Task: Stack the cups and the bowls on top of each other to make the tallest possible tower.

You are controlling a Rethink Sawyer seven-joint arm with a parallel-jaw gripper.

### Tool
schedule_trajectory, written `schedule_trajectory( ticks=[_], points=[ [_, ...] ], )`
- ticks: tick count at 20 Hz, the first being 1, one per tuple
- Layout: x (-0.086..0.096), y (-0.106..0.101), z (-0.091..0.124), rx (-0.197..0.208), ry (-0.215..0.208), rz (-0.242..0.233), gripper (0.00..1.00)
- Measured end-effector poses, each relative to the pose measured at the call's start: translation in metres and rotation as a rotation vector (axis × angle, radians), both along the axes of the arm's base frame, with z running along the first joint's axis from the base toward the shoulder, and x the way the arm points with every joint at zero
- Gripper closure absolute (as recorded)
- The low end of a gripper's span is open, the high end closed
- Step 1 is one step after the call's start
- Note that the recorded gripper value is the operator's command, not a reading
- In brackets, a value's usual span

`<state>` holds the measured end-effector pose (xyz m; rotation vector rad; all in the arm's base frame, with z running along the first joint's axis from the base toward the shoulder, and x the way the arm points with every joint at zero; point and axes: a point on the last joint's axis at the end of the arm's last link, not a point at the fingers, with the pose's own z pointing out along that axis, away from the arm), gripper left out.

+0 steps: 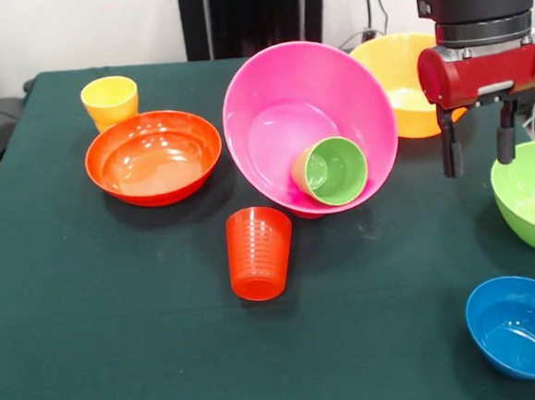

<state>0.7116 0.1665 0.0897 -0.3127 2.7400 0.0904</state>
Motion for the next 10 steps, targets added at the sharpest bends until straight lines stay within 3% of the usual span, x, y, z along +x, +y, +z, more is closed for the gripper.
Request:
schedule_trajectory(
  ticks=[10],
  points=[
    [-0.015,0.002,-0.012,-0.016,0.01,0.035,0.0]
  ],
)
